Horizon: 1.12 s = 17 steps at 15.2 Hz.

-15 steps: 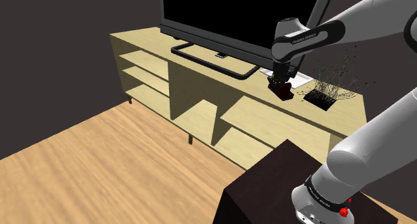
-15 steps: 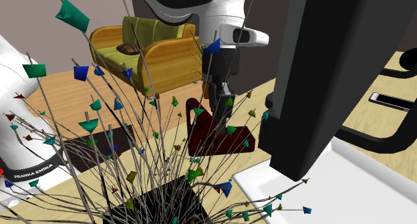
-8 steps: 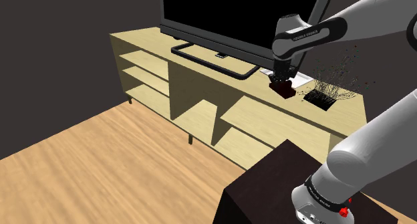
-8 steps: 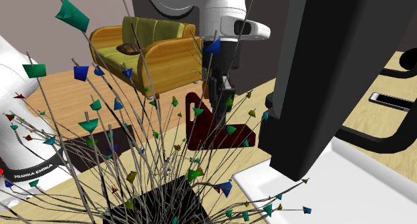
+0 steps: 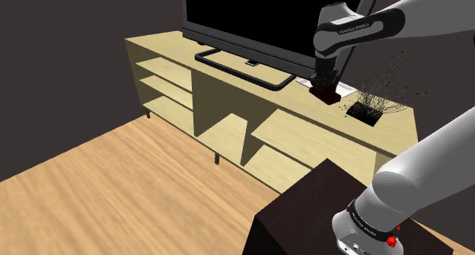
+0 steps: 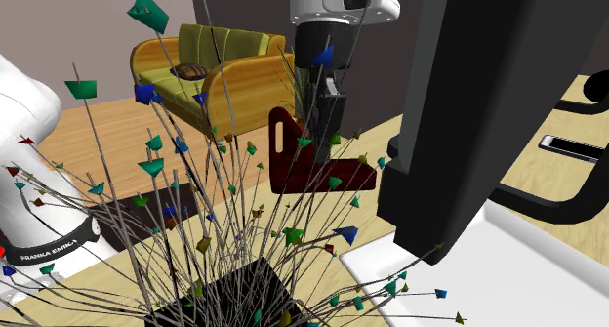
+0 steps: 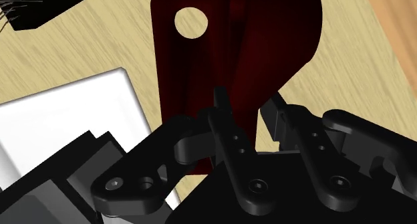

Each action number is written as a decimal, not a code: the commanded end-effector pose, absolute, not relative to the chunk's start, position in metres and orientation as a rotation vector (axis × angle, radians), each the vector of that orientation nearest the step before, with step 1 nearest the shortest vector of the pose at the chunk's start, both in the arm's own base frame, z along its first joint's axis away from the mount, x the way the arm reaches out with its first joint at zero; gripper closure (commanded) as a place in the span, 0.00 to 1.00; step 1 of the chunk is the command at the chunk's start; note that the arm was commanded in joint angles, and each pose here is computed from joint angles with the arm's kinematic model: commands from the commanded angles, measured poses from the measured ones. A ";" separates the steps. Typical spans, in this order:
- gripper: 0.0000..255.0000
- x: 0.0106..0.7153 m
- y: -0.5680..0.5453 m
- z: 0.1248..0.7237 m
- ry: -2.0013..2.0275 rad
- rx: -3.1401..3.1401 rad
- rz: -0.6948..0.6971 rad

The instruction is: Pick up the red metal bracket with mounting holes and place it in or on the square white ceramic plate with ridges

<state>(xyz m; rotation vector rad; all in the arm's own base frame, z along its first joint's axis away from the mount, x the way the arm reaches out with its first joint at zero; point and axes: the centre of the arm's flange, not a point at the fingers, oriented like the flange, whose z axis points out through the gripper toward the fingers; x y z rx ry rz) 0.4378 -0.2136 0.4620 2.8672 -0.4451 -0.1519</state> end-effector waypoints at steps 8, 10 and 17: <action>1.00 0.438 -0.214 0.509 -0.445 2.867 -0.152; 1.00 0.438 -0.214 0.516 -0.445 2.867 -0.152; 1.00 0.473 -0.299 0.517 -0.445 2.867 -0.152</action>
